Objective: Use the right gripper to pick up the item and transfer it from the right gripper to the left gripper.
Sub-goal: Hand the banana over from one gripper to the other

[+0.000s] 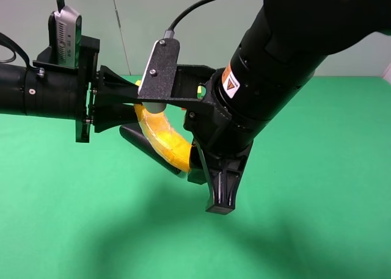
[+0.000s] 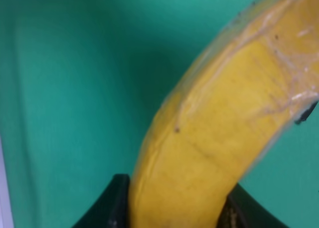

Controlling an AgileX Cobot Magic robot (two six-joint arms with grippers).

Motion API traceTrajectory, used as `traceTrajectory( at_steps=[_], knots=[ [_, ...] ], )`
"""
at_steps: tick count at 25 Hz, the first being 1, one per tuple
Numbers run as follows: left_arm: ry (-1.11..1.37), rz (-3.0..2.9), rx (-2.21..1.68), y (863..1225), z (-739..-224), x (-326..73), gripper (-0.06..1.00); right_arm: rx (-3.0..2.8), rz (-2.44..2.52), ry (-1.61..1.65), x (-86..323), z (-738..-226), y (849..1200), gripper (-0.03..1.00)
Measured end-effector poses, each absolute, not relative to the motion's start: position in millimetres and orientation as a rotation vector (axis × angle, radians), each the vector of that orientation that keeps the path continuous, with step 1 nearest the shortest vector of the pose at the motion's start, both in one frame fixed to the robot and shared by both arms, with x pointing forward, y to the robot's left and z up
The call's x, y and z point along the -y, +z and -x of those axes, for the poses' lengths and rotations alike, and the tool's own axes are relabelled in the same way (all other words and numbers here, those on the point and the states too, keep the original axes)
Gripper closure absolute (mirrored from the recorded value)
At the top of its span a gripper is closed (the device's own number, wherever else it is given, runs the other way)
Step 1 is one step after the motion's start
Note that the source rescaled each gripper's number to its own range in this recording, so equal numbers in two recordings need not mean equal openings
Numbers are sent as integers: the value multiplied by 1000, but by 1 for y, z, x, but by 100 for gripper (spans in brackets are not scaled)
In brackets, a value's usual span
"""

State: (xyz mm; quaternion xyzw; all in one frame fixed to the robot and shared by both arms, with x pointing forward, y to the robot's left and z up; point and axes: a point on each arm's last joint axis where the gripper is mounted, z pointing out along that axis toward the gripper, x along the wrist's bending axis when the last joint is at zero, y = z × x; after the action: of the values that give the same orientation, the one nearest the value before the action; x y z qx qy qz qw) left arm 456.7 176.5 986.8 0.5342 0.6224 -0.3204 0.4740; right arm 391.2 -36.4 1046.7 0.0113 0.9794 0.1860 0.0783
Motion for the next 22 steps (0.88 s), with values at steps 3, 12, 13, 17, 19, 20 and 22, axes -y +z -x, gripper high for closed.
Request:
traceTrajectory(
  at_steps=[3,12,13,17,19,20,22],
  knots=[
    [-786,-1307,-1520,987,-457,-176,94,-2930,-31,554,37,-391,1047,97],
    [-781,-1295,-1520,987,-457,-176,94,-2918,-98,610,33,-391,1048,64],
    [-783,-1288,-1520,988,-458,-176,94,-2913,-122,641,31,-390,1049,37],
    [-787,-1281,-1518,988,-458,-176,94,-2903,-157,647,30,-391,1049,3],
    [-790,-1282,-1516,989,-458,-176,94,-2895,-153,635,31,-391,1049,-1],
    [-790,-1282,-1516,989,-458,-176,94,-2892,-150,630,31,-392,1049,-1],
    [-790,-1280,-1516,989,-458,-176,94,-2879,-147,626,33,-392,1051,-3]
  ],
)
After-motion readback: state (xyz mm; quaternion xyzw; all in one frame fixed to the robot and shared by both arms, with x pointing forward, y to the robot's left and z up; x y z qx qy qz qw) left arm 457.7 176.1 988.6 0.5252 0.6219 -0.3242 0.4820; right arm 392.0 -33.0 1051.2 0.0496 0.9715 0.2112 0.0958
